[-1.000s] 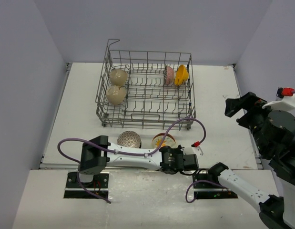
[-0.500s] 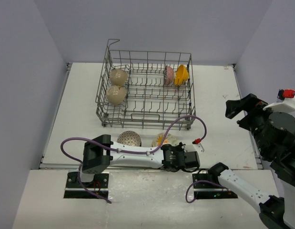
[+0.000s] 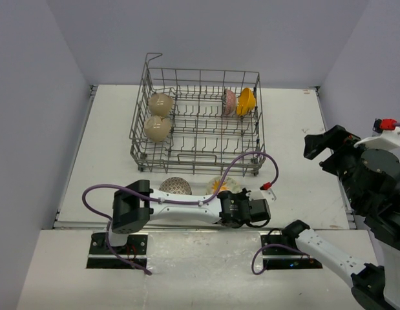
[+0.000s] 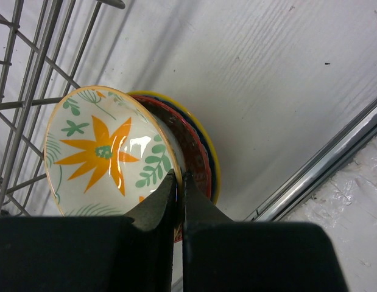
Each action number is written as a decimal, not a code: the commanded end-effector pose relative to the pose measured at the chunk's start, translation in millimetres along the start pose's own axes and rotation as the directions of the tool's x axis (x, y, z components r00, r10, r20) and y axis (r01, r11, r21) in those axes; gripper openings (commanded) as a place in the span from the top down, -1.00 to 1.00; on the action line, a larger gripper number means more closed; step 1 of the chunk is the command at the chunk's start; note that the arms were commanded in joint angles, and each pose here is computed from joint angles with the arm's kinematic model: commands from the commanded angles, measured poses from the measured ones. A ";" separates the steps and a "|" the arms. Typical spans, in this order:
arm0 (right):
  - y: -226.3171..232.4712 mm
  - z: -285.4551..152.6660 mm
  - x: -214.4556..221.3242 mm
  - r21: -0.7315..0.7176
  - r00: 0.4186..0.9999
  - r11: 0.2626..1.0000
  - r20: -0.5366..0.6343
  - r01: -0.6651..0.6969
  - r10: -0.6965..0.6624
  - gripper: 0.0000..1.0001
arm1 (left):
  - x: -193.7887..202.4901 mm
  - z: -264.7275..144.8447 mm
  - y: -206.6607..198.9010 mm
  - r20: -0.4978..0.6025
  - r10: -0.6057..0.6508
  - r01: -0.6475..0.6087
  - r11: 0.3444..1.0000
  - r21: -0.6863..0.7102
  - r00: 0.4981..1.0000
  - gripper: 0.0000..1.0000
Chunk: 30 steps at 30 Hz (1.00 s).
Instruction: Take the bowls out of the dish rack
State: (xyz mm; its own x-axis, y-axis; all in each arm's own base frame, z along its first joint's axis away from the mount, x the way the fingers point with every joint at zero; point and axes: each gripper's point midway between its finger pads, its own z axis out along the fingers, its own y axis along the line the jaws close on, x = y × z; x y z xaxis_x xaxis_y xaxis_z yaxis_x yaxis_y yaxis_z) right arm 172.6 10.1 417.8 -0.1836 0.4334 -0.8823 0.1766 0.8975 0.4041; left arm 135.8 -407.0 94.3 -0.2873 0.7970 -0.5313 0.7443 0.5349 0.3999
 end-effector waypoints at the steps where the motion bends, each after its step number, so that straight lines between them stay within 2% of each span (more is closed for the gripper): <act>1: 4.8 4.5 2.0 -0.004 1.000 1.000 -0.013 0.008 -0.008 -0.98 | -16.0 -2.9 8.2 0.047 -0.026 0.026 1.000 -0.016 0.999 1.00; 8: 6.7 6.0 2.3 -0.011 1.000 1.000 -0.011 0.011 -0.011 -0.98 | 3.5 5.2 4.7 -0.008 -0.010 0.010 1.000 -0.022 1.000 1.00; 9: 7.4 7.1 2.2 -0.011 1.000 1.000 -0.012 0.017 -0.017 -0.98 | 3.2 4.3 4.3 -0.011 -0.013 0.012 1.000 -0.018 1.000 0.94; 10: 8.1 7.2 1.8 -0.013 1.000 1.000 -0.011 0.018 -0.018 -0.98 | 0.6 2.8 4.6 -0.006 -0.019 0.019 1.000 -0.017 1.000 0.79; 11: 8.2 7.0 1.3 -0.013 1.000 1.000 -0.010 0.017 -0.017 -0.98 | -1.4 -0.2 6.1 0.000 -0.026 0.026 1.000 -0.015 1.000 0.46; 13: 8.9 8.2 1.7 -0.013 1.000 1.000 -0.011 0.019 -0.019 -0.98 | -5.6 -4.2 9.6 0.010 -0.033 0.033 0.999 -0.022 0.999 0.19; 15: 9.3 8.7 1.8 -0.014 1.000 1.000 -0.010 0.017 -0.017 -0.98 | -9.7 -9.5 13.0 0.014 -0.041 0.041 0.999 -0.026 0.999 0.07; 16: 10.0 9.4 2.5 -0.016 1.000 1.000 -0.012 0.020 -0.020 -0.98 | -10.2 -12.9 14.4 0.008 -0.039 0.039 0.999 -0.023 0.999 -0.07; 19: 10.7 10.6 2.8 -0.015 1.000 1.000 -0.013 0.022 -0.023 -0.98 | -30.0 -30.6 20.7 0.035 -0.071 0.072 0.997 -0.010 0.997 -0.31; 21: 10.5 10.9 2.9 -0.014 1.000 1.000 -0.012 0.024 -0.024 -0.98 | -38.8 -41.5 25.4 0.042 -0.085 0.085 0.996 -0.004 0.995 -0.41; 23: 11.3 11.6 1.9 -0.015 1.000 1.000 -0.008 0.023 -0.023 -0.98 | -47.1 -58.0 33.3 0.047 -0.100 0.099 0.995 0.006 0.994 -0.72; 24: 12.3 12.1 1.9 -0.018 1.000 0.999 -0.010 0.027 -0.028 -0.97 | -64.6 -72.7 39.8 0.083 -0.128 0.126 0.992 0.026 0.988 -0.96; 26: 15.2 14.5 1.9 -0.021 0.999 0.999 -0.012 0.032 -0.032 -0.98 | -95.6 -97.7 53.9 0.156 -0.188 0.179 0.981 0.070 0.970 -1.00; 29: 21.1 19.3 3.5 -0.031 0.999 0.999 -0.023 0.040 -0.041 -0.98 | -115.8 -106.2 75.8 0.163 -0.245 0.230 0.968 0.102 0.956 -1.00; 30: 22.7 19.5 3.4 -0.037 0.999 0.998 -0.025 0.043 -0.043 -0.98 | -133.8 -118.1 87.9 0.200 -0.289 0.268 0.955 0.126 0.936 -1.00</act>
State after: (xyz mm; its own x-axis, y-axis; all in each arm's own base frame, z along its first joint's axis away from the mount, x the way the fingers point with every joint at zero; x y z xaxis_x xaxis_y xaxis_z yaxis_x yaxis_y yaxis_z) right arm 183.6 20.7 412.9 -0.2183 0.4048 -0.8880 0.1600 0.9125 0.3766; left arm 147.6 -444.1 225.3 -0.3336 0.6434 -0.6890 0.7321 0.6373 0.2406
